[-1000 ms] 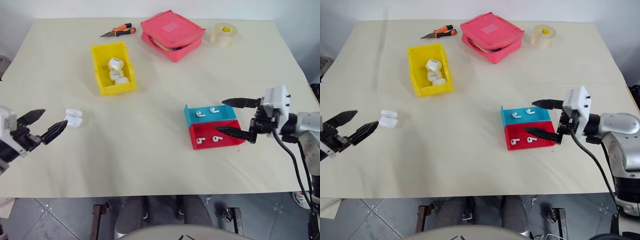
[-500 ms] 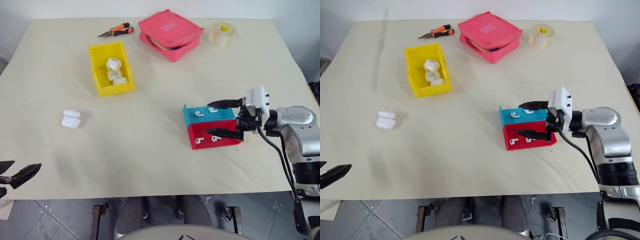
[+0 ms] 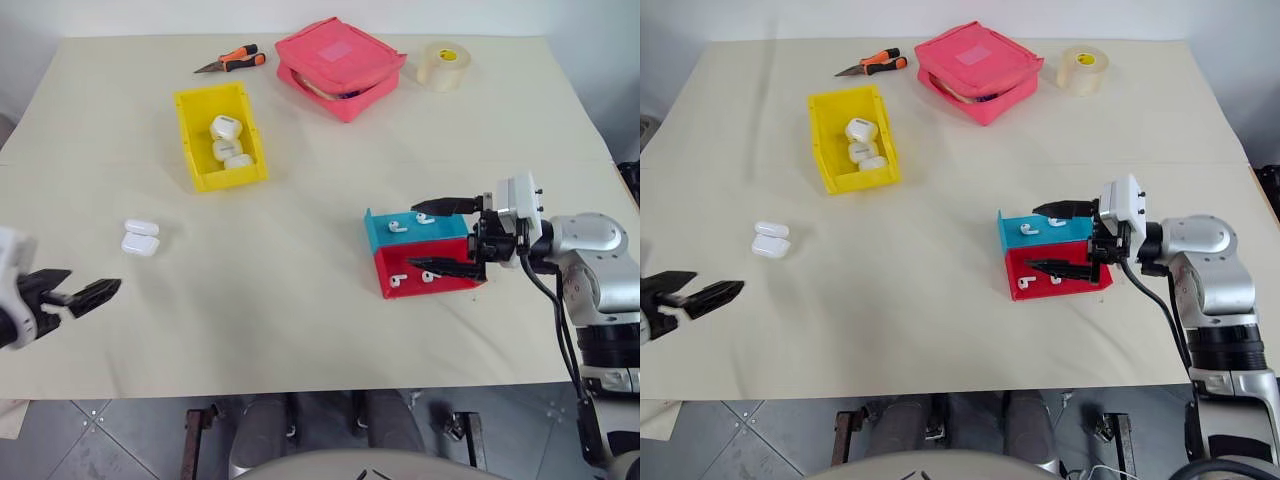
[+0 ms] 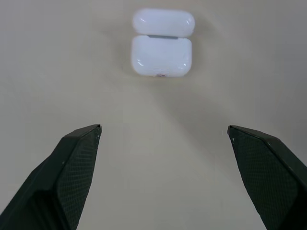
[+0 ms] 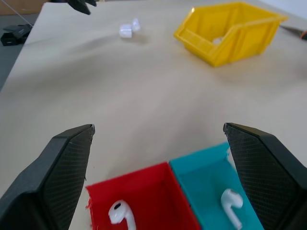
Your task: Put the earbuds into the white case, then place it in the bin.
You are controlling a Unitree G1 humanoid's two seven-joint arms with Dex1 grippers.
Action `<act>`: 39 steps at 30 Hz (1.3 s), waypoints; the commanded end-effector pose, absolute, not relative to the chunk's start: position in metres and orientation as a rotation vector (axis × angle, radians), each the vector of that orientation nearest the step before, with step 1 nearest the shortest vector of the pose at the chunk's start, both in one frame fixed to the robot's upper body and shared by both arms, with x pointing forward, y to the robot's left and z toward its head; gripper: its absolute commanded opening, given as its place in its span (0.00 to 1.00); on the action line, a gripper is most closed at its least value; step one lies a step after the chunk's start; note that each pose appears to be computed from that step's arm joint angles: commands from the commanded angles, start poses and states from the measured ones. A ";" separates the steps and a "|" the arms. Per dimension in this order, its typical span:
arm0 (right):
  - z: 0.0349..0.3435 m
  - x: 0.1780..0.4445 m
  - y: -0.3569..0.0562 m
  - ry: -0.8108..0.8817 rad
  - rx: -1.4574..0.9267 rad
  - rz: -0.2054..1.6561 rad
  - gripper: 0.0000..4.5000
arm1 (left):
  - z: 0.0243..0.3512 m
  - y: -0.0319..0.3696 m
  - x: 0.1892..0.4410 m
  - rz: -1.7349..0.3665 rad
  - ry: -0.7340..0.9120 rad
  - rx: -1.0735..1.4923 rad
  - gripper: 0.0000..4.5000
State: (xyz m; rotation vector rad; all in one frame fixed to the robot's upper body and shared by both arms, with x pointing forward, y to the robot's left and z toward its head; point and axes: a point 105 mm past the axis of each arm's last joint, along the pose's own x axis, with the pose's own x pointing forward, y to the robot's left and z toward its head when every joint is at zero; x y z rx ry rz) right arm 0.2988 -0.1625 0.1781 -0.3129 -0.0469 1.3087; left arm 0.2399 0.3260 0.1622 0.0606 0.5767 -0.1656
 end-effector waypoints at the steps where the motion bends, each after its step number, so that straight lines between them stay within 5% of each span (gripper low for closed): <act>1: 0.188 0.294 -0.163 -0.097 -0.339 1.285 1.00 | 0.165 0.327 0.257 -0.152 0.618 0.078 1.00; 21: 0.182 0.294 -0.165 -0.087 -0.339 1.239 1.00 | 0.158 0.316 0.334 -0.177 0.929 0.188 1.00; 39: 0.179 0.294 -0.167 -0.079 -0.346 1.212 1.00 | 0.151 0.311 0.329 -0.185 1.082 0.179 1.00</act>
